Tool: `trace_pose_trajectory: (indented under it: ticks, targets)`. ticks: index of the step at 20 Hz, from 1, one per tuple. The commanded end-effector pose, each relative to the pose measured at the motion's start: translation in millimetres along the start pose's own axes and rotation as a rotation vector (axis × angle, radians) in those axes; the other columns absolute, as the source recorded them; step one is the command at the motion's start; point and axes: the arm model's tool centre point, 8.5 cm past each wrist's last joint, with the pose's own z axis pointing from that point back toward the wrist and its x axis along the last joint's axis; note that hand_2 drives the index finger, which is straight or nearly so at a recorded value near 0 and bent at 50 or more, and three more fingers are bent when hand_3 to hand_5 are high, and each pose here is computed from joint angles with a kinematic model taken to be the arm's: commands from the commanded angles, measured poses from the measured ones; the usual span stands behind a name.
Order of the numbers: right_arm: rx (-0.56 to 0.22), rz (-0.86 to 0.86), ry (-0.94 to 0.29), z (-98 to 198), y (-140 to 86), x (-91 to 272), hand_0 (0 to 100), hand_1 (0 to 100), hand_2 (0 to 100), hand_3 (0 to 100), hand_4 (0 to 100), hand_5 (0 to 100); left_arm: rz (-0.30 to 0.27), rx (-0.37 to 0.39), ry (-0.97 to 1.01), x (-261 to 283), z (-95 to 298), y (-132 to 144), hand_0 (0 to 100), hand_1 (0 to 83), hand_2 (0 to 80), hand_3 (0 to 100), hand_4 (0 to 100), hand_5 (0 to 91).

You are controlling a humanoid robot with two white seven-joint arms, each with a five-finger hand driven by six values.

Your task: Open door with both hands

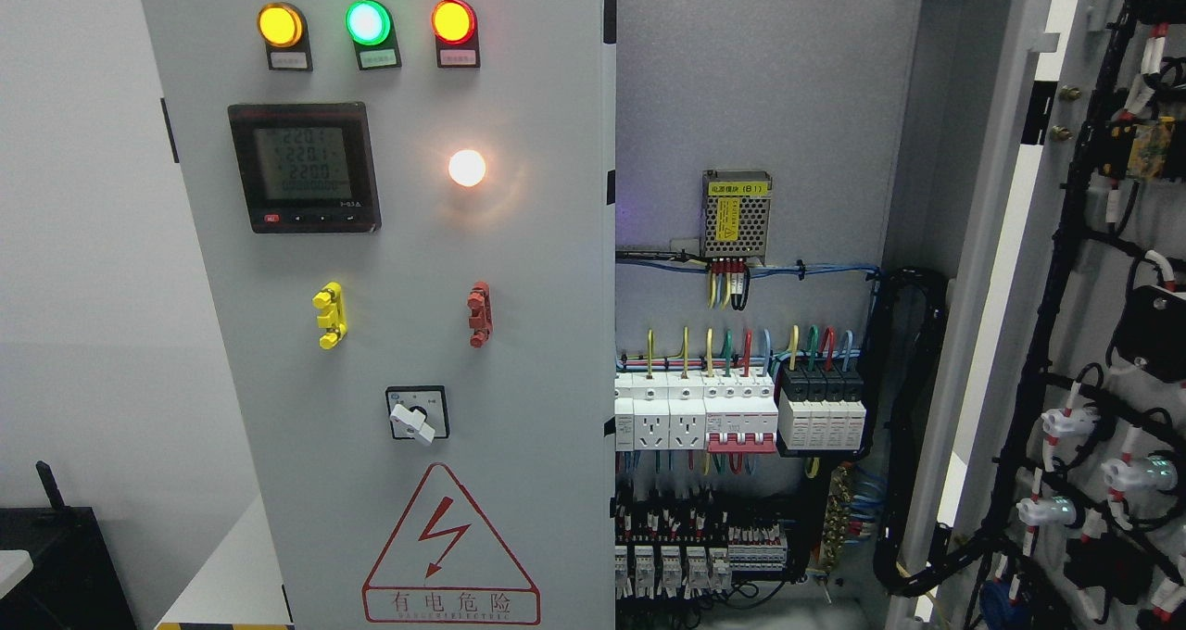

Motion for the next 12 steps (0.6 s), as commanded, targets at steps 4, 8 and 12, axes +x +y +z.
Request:
trace_pose_trajectory:
  ticks: [4, 8, 12]
  targets:
    - [-0.001, -0.064, -0.043, -55, 2, 14, 11, 0, 0, 0, 0, 0, 0.02, 0.001, -0.003, 0, 0, 0, 0, 0.0, 0.0, 0, 3, 0.0]
    - [0.002, -0.05, -0.059, -67, -2, 20, 11, 0, 0, 0, 0, 0, 0.02, 0.001, -0.003, 0, 0, 0, 0, 0.0, 0.0, 0, 3, 0.0]
    - [0.001, -0.052, -0.055, -81, -4, 24, 11, 0, 0, 0, 0, 0, 0.02, 0.001, -0.003, 0, 0, 0, 0, 0.0, 0.0, 0, 3, 0.0]
